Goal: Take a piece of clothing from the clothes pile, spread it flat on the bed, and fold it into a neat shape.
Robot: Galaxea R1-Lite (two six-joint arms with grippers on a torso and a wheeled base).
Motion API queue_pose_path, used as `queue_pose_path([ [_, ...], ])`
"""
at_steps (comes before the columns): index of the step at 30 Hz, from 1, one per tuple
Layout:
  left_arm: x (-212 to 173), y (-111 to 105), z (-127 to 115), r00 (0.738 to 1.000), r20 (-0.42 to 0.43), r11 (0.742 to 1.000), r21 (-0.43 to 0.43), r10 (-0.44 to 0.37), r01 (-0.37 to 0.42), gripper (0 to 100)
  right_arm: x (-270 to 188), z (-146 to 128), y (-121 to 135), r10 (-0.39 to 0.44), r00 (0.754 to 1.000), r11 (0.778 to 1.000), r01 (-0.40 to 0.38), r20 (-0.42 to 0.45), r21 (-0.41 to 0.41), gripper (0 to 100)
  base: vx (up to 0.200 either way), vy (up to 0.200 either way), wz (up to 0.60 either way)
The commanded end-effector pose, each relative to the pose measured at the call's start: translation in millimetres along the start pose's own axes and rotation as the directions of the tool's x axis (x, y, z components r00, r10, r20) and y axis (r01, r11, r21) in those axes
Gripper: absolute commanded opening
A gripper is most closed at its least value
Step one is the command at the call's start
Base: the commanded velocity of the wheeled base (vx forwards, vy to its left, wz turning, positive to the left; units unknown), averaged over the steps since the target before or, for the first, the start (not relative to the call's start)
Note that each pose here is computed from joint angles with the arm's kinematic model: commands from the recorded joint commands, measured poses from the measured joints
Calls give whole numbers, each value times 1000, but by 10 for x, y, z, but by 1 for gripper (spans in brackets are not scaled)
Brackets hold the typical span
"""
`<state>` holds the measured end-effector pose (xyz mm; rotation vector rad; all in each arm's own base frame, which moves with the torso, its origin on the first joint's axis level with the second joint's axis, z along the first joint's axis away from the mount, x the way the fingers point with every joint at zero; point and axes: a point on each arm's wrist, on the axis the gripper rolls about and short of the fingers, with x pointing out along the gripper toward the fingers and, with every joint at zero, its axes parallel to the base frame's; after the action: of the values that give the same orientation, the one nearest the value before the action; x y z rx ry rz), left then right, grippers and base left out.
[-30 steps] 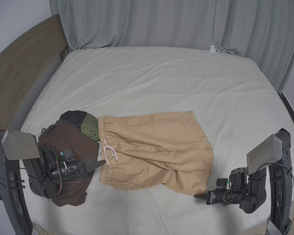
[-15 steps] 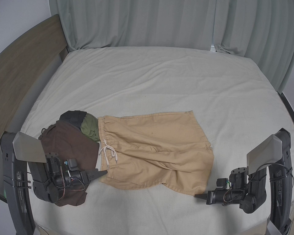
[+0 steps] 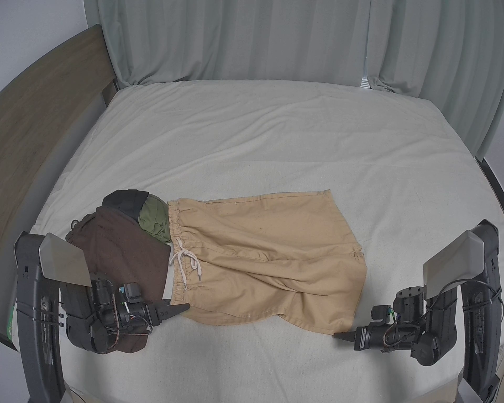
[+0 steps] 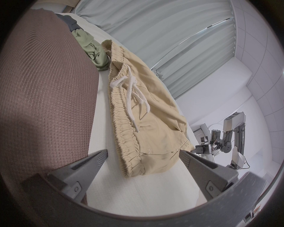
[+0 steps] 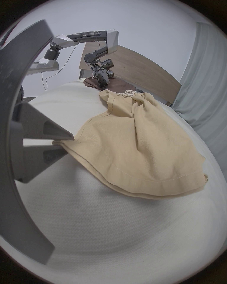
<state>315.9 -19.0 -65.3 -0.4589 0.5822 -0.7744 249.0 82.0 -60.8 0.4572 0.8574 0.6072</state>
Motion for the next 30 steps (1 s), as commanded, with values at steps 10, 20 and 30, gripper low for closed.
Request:
queue_pose_path([
  [10,102,85,-55,1000,-10,1000,-10,-4,4,0,-5,6,2,0,1000,1000,0,4,-3,0,0,0,0],
  [20,82,43,-49,1000,-13,1000,-3,-11,11,0,-185,28,23,-19,1000,1000,19,21,7,0,0,0,0],
  [30,-245,-270,2,1000,-23,1000,-18,-4,4,0,-539,-26,-23,-81,996,995,79,31,63,0,0,0,0],
])
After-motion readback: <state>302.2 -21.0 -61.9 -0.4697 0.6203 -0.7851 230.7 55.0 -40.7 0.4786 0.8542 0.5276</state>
